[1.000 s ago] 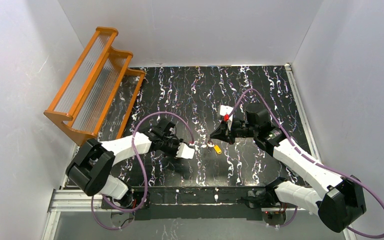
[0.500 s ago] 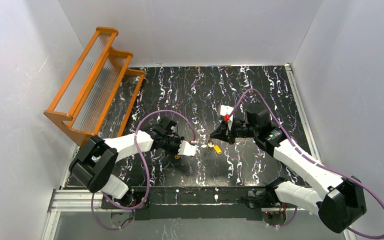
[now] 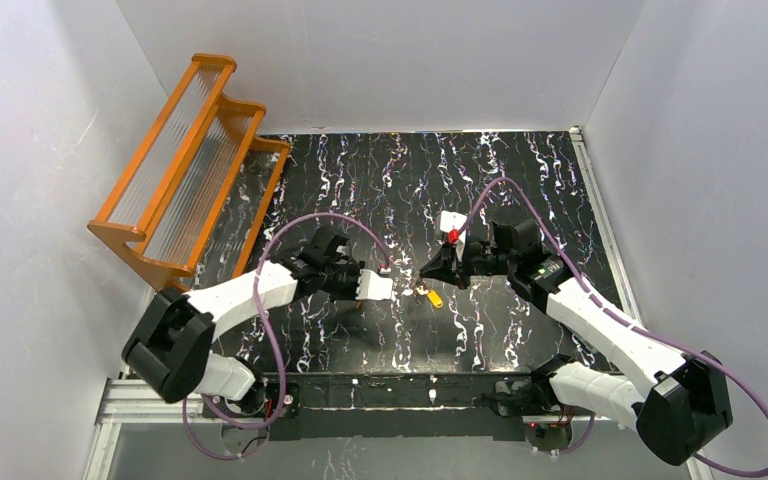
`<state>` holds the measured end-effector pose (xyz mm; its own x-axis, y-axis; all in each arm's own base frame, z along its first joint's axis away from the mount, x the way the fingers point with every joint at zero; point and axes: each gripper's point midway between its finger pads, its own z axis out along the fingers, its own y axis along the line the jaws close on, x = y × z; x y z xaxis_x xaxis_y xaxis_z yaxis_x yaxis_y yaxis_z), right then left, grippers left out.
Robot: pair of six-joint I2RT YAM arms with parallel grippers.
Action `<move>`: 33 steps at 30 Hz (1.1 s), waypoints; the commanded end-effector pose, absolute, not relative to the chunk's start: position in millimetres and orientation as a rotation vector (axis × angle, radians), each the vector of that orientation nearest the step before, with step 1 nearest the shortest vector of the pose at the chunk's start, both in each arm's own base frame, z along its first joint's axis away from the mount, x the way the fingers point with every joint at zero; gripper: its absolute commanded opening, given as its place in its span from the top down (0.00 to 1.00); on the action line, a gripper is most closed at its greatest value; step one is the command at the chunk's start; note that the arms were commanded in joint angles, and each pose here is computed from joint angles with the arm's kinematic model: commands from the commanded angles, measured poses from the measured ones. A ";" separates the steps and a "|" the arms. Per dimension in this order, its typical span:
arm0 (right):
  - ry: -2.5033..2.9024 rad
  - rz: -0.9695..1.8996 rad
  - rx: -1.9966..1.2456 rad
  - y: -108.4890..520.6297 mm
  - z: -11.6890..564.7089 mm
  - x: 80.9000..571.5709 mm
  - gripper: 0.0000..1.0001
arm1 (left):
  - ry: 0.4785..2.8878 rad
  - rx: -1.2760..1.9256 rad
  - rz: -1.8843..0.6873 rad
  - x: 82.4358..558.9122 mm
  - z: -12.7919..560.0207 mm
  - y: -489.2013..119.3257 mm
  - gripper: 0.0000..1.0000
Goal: Put the keys on the keyring
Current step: Pick up the keyring from the center of the board.
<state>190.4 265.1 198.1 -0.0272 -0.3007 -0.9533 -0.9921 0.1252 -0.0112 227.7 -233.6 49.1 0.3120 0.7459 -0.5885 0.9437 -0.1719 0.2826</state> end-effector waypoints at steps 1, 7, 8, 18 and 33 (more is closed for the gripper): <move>1.391 0.994 -1.373 273.6 219.8 188.2 0.99 | 1.442 1.833 -0.412 231.9 101.8 -241.3 1.00; 1.336 1.101 -1.438 284.4 222.5 180.7 0.99 | 1.346 1.651 -0.449 226.1 152.0 -249.5 1.00; 1.328 1.124 -1.447 286.3 222.9 178.7 0.99 | 1.331 1.631 -0.449 225.9 158.2 -250.0 1.00; 1.261 1.195 -1.511 303.6 222.9 170.5 0.99 | 1.110 1.602 -0.579 197.0 208.5 -263.6 1.00; 1.199 1.258 -1.571 318.6 224.0 158.4 0.99 | 1.022 1.701 -0.596 171.6 209.4 -277.6 1.00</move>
<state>156.4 307.8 194.6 -0.0232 -0.2790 -0.9600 -0.9767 -0.1988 0.0814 181.5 -273.7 204.7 0.4735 0.3570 -0.8052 0.8731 -0.0697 0.4826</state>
